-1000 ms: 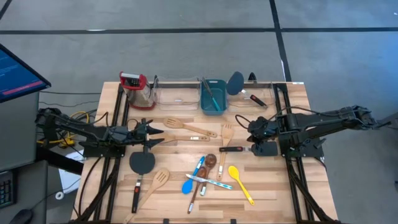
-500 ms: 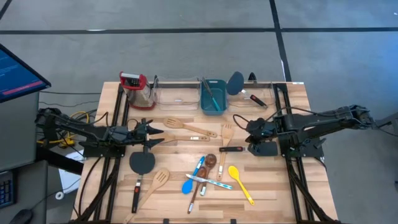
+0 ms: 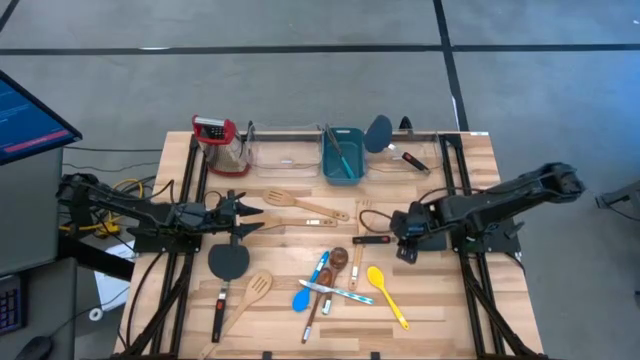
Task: Pick & Place Kitchen Items
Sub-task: Put the black spatula into the right transparent bin
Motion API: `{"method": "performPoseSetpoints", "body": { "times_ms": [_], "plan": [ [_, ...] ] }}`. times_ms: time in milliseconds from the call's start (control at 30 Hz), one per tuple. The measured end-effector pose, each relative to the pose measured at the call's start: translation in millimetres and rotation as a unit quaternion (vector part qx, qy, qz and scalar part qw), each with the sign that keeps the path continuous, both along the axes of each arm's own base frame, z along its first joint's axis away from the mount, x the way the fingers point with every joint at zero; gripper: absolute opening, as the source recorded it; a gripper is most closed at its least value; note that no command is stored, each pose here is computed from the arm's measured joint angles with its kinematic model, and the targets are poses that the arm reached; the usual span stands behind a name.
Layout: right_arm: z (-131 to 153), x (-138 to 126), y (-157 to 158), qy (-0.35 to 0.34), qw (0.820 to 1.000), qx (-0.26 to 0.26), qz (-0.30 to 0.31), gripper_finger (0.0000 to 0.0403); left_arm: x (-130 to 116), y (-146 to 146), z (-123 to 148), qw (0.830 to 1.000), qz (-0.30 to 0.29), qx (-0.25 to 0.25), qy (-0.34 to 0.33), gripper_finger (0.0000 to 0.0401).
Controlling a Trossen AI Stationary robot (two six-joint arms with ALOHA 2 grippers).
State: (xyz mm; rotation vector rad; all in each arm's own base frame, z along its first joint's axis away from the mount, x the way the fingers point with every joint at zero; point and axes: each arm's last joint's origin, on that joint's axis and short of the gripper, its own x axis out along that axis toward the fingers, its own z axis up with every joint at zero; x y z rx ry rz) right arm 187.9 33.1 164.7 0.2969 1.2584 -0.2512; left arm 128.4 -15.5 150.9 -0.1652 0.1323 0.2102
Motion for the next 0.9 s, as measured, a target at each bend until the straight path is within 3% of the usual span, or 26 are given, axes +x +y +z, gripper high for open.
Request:
{"method": "performPoseSetpoints", "body": {
  "times_ms": [233, 733, 900],
  "plan": [
    [-13, 4, 6, 0.024, 0.998, -0.053, 0.009, 0.0258, 0, 0, 0, 1.0, 0.0, 0.0, 0.0, 0.0177],
    [-36, 18, 9, 0.049, 0.996, -0.066, 0.022, 0.026, 0, 0, 0, 1.0, 0.0, 0.0, 0.0, 0.0177],
    [-33, 17, 9, 0.039, 0.997, -0.063, 0.021, 0.0242, 0, 0, 0, 1.0, 0.0, 0.0, 0.0, 0.0177]
  ]
}}
